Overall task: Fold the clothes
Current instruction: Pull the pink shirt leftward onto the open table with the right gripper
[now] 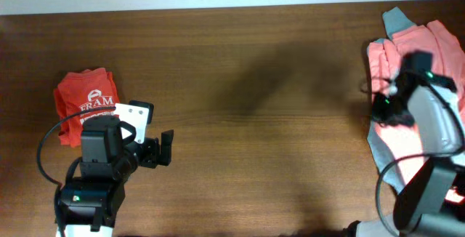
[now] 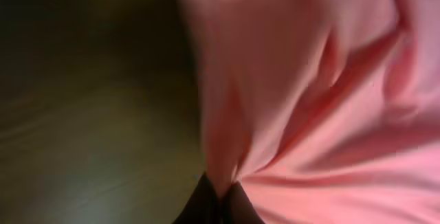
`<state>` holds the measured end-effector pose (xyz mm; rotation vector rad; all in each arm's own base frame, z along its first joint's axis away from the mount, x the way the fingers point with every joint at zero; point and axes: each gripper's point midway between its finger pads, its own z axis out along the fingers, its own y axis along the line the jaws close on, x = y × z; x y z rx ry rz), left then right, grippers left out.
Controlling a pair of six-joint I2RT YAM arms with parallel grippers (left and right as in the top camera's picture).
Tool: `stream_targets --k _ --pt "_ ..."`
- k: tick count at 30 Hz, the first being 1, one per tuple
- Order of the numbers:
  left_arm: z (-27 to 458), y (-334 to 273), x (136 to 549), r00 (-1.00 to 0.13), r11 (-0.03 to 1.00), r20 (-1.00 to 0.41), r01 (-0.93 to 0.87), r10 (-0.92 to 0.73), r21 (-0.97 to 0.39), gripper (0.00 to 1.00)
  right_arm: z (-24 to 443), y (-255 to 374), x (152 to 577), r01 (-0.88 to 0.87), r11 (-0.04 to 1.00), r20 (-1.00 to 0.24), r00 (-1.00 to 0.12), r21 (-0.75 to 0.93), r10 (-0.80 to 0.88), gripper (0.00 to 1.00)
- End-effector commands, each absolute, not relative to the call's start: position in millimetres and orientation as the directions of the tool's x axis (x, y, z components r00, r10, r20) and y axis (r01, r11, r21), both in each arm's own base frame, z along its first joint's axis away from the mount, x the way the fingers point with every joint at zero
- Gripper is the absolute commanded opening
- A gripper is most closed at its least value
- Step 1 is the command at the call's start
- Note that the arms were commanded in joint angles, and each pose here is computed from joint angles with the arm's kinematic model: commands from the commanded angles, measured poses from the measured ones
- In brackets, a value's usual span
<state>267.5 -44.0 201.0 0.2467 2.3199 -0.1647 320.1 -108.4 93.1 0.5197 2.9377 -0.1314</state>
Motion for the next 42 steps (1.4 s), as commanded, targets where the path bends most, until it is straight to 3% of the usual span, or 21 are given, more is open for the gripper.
stream_targets --k 1,6,14,18,20,22,26,28,35,39,42 --pt "210 -48 270 -0.66 0.97 -0.742 0.238 0.119 -0.056 0.99 130 -41 344 0.175 0.984 -0.242 -0.955 0.022 0.175 0.04" --pt "210 -48 270 -0.661 0.97 -0.741 0.238 0.119 -0.056 0.99 131 64 350 -0.104 0.994 -0.271 -0.958 0.039 -0.09 0.04" --pt "210 -48 270 -0.661 0.97 -0.741 0.238 0.119 -0.056 0.99 140 205 379 -0.358 0.929 -0.509 -0.819 0.093 -0.265 0.06" --pt "210 -48 270 -0.66 0.97 -0.742 0.238 0.119 -0.056 0.99 155 232 402 -0.396 0.912 -0.624 -0.741 0.107 -0.249 0.29" --pt "210 -49 270 -0.659 0.969 -0.742 0.239 0.119 -0.057 0.99 171 217 417 -0.351 0.933 -0.658 -0.722 0.081 -0.214 0.48" --pt "210 -49 270 -0.661 0.969 -0.742 0.236 0.111 -0.066 0.99 183 191 424 -0.283 0.958 -0.659 -0.728 0.04 -0.187 0.57" --pt "212 -62 269 -0.664 0.953 -0.742 0.274 0.088 -0.132 0.99 213 133 422 -0.156 0.988 -0.632 -0.765 -0.009 -0.127 0.63" --pt "212 -77 270 -0.667 0.922 -0.74 0.336 0.088 -0.193 0.99 233 93 411 -0.076 0.997 -0.6 -0.796 -0.022 -0.074 0.99" --pt "170 -133 273 -0.801 0.858 -0.591 0.366 0.094 -0.36 0.99 257 -11 364 0.161 0.986 -0.508 -0.853 -0.044 0.117 0.98" --pt "133 -177 270 -0.891 0.837 -0.447 0.306 0.084 -0.454 0.99 249 -32 349 0.217 0.976 -0.45 -0.873 -0.015 0.187 0.99" --pt "109 -208 275 -0.889 0.819 -0.432 0.356 0.149 -0.45 0.99 247 -34 345 0.225 0.974 -0.429 -0.879 0.01 0.208 0.99"
